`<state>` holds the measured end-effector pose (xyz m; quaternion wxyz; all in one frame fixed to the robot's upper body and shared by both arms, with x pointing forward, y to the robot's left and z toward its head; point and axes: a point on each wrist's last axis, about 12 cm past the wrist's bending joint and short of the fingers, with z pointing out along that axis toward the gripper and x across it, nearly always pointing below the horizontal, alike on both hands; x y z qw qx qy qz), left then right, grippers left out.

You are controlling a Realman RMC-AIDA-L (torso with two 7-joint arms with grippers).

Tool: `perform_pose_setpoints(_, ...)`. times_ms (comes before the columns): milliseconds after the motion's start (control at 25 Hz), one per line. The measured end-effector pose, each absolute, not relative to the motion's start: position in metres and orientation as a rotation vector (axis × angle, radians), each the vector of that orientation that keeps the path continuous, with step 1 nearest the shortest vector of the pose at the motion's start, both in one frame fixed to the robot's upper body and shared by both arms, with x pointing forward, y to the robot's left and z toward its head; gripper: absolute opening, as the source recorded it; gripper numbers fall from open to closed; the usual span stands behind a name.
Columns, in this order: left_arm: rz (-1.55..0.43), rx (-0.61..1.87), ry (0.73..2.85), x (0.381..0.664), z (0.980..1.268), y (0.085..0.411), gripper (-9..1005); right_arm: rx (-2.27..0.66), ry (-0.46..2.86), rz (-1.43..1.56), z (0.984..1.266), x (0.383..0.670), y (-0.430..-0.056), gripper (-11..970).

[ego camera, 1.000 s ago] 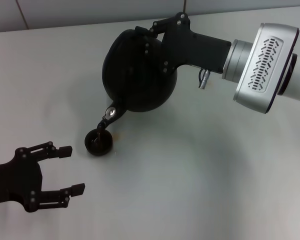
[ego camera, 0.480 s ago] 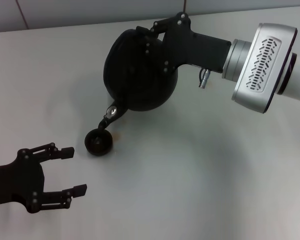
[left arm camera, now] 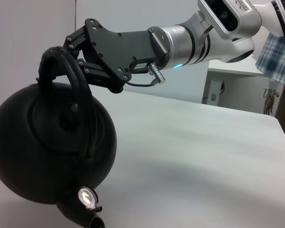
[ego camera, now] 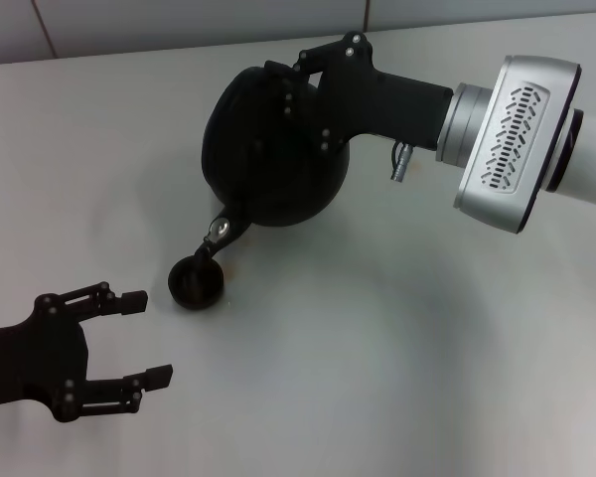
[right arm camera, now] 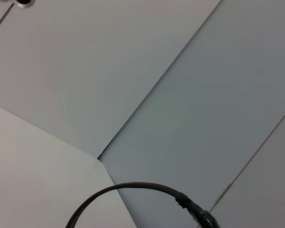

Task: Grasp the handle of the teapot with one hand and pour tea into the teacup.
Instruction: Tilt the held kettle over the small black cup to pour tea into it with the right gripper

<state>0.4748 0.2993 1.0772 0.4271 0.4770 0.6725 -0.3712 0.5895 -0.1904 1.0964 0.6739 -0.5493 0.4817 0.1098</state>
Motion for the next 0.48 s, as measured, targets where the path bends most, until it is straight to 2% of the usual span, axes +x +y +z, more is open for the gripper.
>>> perform_pose_setpoints(480, -0.921, 1.190, 1.683, 0.4757, 1.0771, 0.2993, 855, -1.235, 1.085, 0.248, 1.0964, 0.5896, -0.1902, 80)
